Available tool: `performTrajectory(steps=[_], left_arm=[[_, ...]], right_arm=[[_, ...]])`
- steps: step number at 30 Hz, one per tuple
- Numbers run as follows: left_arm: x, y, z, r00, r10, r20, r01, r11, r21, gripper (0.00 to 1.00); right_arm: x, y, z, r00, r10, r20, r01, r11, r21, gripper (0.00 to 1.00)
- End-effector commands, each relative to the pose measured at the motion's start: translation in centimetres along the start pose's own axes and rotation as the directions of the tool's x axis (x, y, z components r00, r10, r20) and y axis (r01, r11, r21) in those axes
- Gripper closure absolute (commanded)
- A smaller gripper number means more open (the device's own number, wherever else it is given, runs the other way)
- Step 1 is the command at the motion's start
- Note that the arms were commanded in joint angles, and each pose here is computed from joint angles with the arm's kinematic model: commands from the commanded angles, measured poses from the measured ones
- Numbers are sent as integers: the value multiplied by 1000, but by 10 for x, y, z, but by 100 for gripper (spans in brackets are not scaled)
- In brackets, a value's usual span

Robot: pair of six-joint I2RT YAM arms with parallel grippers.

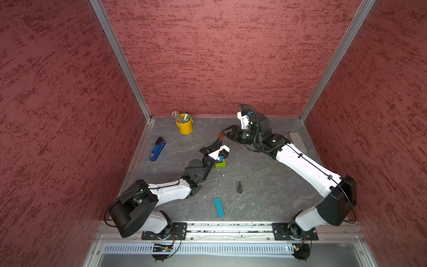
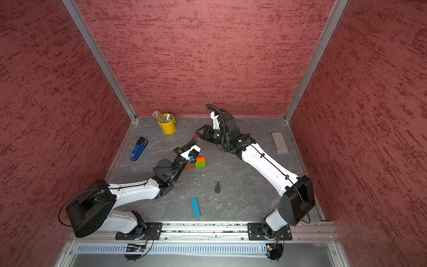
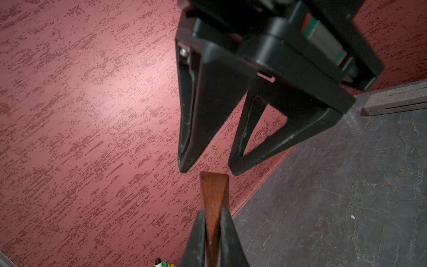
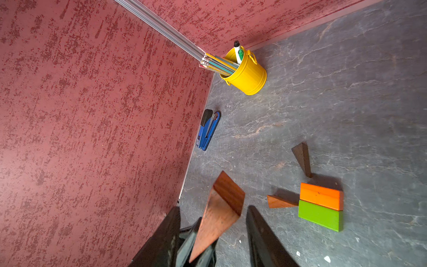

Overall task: Assemble a small pinwheel with building blocks
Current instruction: Pick up the building block from the center of the board.

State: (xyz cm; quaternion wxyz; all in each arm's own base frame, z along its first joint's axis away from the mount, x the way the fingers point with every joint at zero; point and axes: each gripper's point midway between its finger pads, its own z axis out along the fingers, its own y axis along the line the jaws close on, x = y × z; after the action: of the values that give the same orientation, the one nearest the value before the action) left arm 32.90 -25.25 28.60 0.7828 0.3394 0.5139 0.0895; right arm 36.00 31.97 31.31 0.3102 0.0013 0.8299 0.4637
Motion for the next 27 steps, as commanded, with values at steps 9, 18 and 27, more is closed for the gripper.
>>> performTrajectory(steps=[9,18,27], left_arm=[[-14,11,4,1000,2,31,-1,999,-36,100],[-17,6,7,999,38,34,-38,999,-11,100],[-28,-8,9,968,247,39,-248,969,0,100]], right_arm=[[-4,0,8,1000,14,17,-14,999,-29,59],[-7,3,12,1000,10,19,-10,999,-38,58],[-7,1,14,1000,6,14,-6,999,-33,74]])
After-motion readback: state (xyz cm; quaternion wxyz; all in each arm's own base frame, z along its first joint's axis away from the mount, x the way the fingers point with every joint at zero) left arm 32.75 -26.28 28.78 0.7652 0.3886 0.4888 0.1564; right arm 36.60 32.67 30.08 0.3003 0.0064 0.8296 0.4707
